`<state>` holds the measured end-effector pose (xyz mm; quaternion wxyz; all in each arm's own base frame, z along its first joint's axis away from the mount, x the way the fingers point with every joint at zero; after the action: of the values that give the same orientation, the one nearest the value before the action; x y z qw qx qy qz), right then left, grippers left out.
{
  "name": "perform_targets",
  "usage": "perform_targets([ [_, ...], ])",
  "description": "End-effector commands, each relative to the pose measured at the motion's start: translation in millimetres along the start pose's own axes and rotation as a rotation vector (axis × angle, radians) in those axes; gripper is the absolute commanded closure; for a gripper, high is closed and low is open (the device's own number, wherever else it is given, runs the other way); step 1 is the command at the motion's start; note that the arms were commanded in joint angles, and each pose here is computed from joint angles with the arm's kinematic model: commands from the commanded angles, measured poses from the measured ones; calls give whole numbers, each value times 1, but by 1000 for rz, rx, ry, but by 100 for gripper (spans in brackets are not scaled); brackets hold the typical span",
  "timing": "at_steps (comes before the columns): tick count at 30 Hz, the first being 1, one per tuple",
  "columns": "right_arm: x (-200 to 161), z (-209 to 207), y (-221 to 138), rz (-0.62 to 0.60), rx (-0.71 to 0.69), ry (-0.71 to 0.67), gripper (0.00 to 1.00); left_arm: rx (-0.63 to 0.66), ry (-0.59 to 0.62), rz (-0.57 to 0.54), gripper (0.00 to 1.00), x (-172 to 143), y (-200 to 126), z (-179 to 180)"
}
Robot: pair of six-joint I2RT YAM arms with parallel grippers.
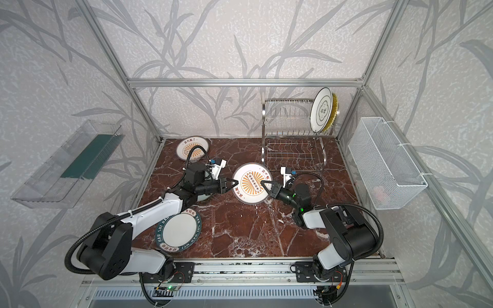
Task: Load plates into a dish rack
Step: Pick up the plate from the center of the table.
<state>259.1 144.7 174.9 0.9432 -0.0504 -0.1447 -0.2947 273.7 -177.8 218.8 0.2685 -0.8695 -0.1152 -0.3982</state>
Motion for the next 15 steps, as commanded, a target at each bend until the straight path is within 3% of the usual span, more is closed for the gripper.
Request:
perform_targets([
  [1, 4, 11, 1, -18, -8, -47, 100, 71, 125, 5, 97, 5, -7, -7],
  [4, 6, 18, 0, -22, -29, -78, 100, 96, 142, 1, 83, 7, -13, -11],
  [15, 17, 41, -8, -24, 0, -149, 100, 168, 187, 13, 78, 12, -31, -19],
])
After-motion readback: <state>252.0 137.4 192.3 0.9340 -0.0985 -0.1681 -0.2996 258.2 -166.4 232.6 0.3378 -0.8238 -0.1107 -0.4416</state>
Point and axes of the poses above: each gripper's point midway between its finger pads, its own y axis out along the fingers, its own z axis along the line the jaws close on, x = y × z, the point moved 10 cm from there along -y, back along the fingers, and after that the axes turned 13 degrees about y, right-handed, at the moved point
